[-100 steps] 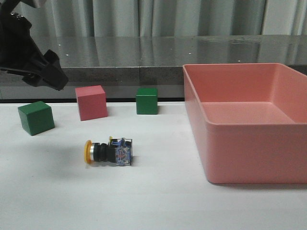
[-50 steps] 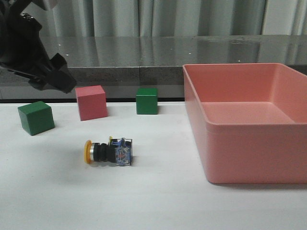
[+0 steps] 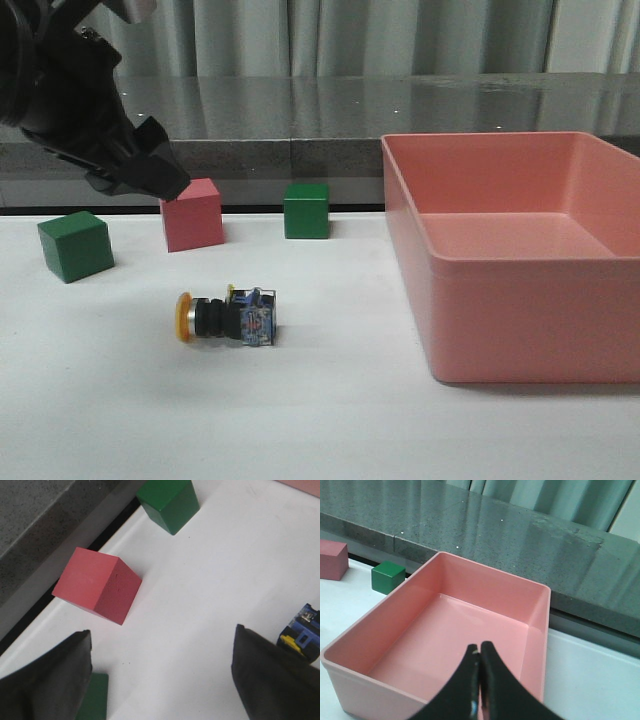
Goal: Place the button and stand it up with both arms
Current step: 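Move the left gripper down toward the lying button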
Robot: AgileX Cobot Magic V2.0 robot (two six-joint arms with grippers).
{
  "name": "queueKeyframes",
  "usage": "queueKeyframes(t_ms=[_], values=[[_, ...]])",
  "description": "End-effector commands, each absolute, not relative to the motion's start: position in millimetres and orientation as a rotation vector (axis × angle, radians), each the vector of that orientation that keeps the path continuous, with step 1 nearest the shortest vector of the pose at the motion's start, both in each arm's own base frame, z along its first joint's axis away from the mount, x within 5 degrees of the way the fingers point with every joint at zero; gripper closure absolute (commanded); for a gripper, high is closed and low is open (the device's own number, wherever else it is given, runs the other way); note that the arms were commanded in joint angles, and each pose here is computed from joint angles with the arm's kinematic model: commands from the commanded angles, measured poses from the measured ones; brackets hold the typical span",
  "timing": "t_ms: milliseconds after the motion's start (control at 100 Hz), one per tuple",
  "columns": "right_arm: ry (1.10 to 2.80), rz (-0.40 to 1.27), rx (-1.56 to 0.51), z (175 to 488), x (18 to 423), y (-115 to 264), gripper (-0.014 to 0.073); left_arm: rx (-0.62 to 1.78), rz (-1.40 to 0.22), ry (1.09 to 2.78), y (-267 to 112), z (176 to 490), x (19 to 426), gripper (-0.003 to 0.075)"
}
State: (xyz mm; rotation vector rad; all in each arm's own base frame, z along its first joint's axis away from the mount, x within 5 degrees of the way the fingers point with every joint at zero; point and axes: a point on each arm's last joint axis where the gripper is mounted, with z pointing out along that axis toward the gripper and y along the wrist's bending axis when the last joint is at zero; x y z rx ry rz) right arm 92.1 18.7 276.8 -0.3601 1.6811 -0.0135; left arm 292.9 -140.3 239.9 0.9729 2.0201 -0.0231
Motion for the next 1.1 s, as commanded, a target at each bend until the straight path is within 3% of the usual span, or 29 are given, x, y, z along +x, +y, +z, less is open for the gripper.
queueKeyframes(t_ms=[0,400,570,770,1090], values=[[1.588,-0.031,-0.318,293,93,17,0.0656,0.91,-0.025,1.901,-143,269,294,0.0165],[1.588,-0.031,-0.318,293,93,17,0.0656,0.996,-0.051,1.861,-144,273,290,0.0165],[1.588,-0.031,-0.318,293,93,17,0.0656,1.139,-0.257,1.779,-133,282,292,0.0165],[1.588,-0.031,-0.318,293,93,17,0.0656,1.021,-0.378,1.713,-108,293,301,0.0165],[1.588,-0.031,-0.318,293,93,17,0.0656,1.067,-0.7,1.622,-85,265,314,0.0193]])
